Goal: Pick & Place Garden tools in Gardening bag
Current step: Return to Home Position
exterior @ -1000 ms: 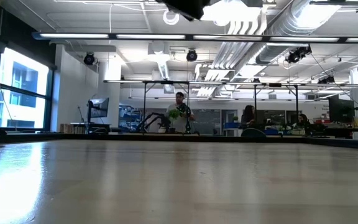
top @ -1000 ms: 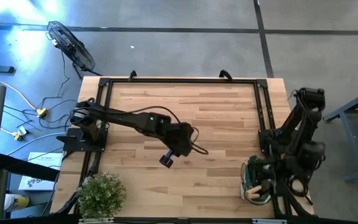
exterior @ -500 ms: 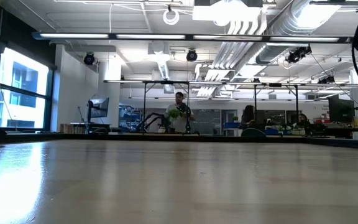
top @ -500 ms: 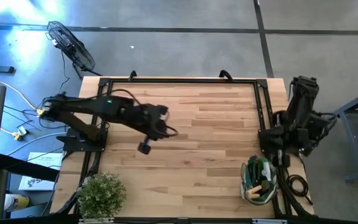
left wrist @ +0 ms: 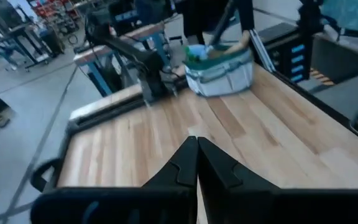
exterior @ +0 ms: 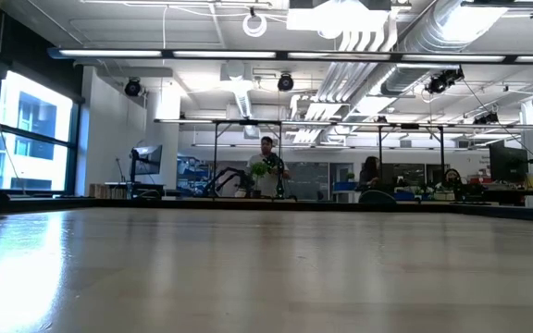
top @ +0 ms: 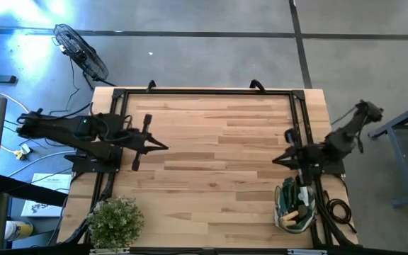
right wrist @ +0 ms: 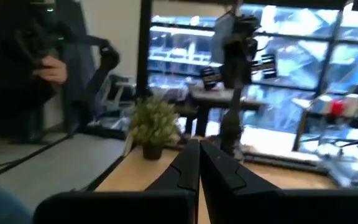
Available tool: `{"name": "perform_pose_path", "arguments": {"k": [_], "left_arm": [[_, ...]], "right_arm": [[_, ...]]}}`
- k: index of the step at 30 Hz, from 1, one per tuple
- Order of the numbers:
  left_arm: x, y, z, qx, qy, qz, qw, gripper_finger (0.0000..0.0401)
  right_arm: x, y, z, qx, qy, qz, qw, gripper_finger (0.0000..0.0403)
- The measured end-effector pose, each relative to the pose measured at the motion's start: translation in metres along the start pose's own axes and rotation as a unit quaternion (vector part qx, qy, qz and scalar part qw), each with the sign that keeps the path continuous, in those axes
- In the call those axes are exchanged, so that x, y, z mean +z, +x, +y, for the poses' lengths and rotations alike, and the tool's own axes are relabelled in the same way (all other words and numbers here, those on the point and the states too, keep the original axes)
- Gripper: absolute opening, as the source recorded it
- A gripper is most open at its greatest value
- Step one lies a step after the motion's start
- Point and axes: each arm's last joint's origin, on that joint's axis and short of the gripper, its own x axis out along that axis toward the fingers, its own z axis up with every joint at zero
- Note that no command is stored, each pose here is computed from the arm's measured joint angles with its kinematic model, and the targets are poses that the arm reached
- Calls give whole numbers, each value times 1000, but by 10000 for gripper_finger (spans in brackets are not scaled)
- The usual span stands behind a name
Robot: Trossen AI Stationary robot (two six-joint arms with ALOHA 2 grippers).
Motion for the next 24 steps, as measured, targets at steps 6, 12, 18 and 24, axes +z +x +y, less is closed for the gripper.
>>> {"name": "perform_pose_path", "arguments": {"k": [6,12,18,24], "left_arm": [[-37,-10,-15,-34,-24,-50,998,0],[-58,-34,-22,-36,-49,-84,995,0],[-80,-53,-27,-12,-65,-106,992,0],[-99,-57,-33,-7,-68,-104,992,0]], "right_arm": [[-35,7,-16,-26,27,49,998,2],[-70,-5,-21,-43,53,66,995,3],[-82,-21,-24,-53,61,29,996,3],[-82,-31,-26,-55,40,9,998,3]]}}
